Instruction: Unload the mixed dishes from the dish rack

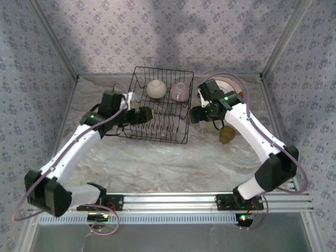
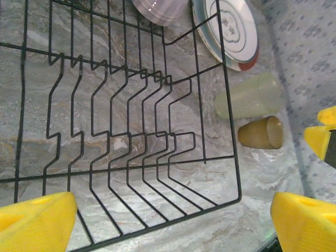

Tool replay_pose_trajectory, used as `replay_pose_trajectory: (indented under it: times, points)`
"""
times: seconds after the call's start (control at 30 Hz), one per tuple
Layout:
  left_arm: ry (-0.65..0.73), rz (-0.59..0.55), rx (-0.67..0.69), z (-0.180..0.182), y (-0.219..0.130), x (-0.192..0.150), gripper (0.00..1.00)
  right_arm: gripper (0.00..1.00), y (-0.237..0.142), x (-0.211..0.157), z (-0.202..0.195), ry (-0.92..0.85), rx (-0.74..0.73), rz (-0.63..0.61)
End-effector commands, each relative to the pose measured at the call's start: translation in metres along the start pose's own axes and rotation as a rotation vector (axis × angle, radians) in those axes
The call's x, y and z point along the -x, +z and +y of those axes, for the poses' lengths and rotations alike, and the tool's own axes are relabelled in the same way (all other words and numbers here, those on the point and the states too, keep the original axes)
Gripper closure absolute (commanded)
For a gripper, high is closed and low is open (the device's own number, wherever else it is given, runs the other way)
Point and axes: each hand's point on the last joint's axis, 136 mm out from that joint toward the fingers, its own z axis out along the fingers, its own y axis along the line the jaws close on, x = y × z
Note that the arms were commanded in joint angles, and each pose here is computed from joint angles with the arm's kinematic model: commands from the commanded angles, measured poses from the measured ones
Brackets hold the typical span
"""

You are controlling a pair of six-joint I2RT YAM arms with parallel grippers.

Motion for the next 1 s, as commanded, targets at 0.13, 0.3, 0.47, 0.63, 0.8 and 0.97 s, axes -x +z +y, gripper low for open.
replay_pose_trajectory:
  times: [0.13,0.3,0.47,0.63,0.8,0.97]
  points:
    - [0.047,0.024,0.173,0.018,0.027,0.008,0.05,0.10,0.040,0.018,0.032,0.027,0.132,0.021]
    - [0.060,0.087,0.236,0.034,0.048,-0.002,0.05,0.03,0.058,0.022,0.037,0.037,0.152,0.029]
    - [0.078,0.146,0.278,0.046,0.060,-0.019,0.05,0.00,0.067,0.023,0.041,0.041,0.169,0.036]
    - [0.087,0.185,0.307,0.056,0.065,-0.038,0.05,0.00,0.076,0.020,0.042,0.043,0.173,0.045]
    - [0.087,0.216,0.341,0.069,0.064,-0.056,0.04,0.00,0.084,0.015,0.043,0.040,0.174,0.057]
    - [0.087,0.238,0.343,0.075,0.061,-0.072,0.04,0.00,0.087,0.013,0.043,0.042,0.170,0.056]
